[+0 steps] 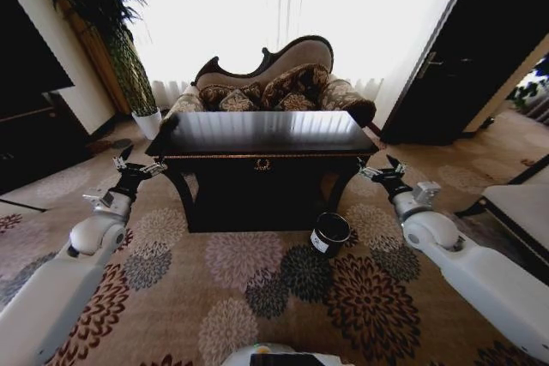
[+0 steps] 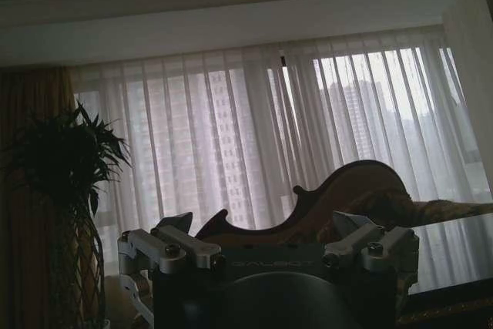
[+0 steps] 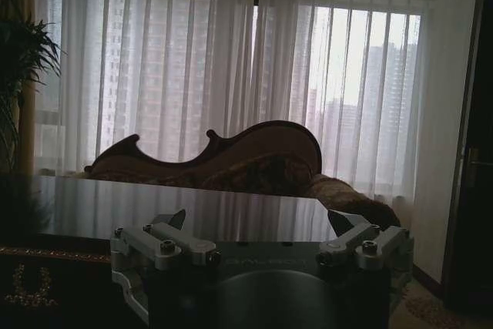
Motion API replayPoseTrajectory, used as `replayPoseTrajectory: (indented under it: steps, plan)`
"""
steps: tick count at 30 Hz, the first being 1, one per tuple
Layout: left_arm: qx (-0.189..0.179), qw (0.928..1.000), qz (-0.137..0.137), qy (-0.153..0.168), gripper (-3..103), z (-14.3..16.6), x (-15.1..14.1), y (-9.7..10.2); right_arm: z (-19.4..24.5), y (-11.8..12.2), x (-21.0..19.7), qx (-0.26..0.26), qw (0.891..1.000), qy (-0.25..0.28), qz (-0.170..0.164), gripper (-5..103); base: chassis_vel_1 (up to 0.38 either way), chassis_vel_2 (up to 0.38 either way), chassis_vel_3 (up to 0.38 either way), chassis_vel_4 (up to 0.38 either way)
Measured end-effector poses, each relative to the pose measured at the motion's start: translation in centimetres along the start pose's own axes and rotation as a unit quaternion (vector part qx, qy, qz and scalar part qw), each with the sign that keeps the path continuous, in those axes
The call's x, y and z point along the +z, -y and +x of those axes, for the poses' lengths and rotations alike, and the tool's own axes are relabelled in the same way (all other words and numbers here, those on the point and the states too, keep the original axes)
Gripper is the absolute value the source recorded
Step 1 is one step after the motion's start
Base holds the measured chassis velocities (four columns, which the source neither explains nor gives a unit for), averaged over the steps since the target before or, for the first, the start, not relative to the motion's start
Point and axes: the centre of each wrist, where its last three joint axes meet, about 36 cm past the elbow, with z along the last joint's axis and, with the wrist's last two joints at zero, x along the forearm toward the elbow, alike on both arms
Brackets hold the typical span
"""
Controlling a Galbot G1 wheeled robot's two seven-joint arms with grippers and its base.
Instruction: Move to the front of the table and place the trash on the table into the trash bin.
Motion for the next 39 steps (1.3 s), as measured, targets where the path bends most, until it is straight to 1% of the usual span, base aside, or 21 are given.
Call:
replayPoseTrajectory:
  steps: [29, 34, 39]
  plan:
    - [0.0, 1.0, 0.0, 0.0, 100, 0.0, 0.0, 0.0, 0.0, 0.0, 0.0, 0.0, 1.0, 0.0, 0.0, 100, 0.16, -0.162, -0.153, 0.156]
    - [0.0, 1.0, 0.0, 0.0, 100, 0.0, 0.0, 0.0, 0.0, 0.0, 0.01, 0.0, 1.0, 0.0, 0.0, 100, 0.066, -0.086, -0.057, 0.114]
    - [0.0, 1.0, 0.0, 0.0, 100, 0.0, 0.0, 0.0, 0.0, 0.0, 0.0, 0.0, 1.0, 0.0, 0.0, 100, -0.016, 0.026, 0.011, -0.032]
